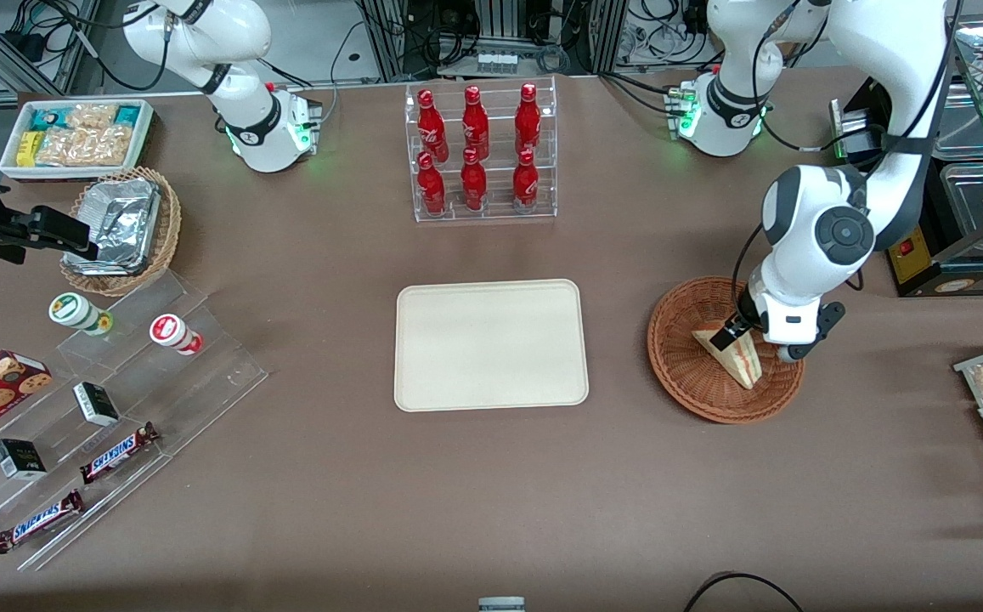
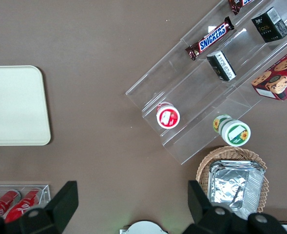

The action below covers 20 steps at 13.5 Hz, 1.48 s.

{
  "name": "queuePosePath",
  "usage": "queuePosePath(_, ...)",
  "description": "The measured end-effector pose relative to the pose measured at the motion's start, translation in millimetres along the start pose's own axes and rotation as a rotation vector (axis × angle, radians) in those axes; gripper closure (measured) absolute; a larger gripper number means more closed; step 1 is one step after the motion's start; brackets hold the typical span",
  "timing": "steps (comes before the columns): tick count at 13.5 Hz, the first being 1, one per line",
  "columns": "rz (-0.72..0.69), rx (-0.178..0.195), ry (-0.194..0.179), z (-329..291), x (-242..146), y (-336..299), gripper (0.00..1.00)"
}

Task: Place sandwich from basket to tray
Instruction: 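Lower the open left gripper around the wrapped sandwich in the basket, then close the left gripper on the sandwich and lift it, then carry the sandwich with the left gripper over the cream tray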

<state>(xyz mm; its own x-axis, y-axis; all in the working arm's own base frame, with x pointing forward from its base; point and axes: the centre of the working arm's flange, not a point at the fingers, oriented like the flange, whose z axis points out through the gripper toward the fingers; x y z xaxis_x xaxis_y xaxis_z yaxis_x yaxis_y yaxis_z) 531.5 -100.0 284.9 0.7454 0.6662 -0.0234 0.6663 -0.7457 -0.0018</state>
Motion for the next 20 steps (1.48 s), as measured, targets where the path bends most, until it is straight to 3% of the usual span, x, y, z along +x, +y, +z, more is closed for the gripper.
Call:
queuePosePath(5,-0.016,0.006,-0.008,22.9,4.3,-1.1,0.00)
queuePosePath(10,-0.069,0.015,-0.015,29.0,4.4,-2.1,0.53)
queuePosePath(12,-0.068,0.015,-0.015,26.8,4.8,-1.4,0.67)
queuePosePath(14,-0.064,0.026,-0.022,14.6,6.3,3.7,0.72)
queuePosePath(17,-0.024,0.077,-0.055,-29.0,1.9,30.5,0.83)
queuePosePath(20,0.071,0.104,-0.071,-65.8,-23.4,66.0,0.85)
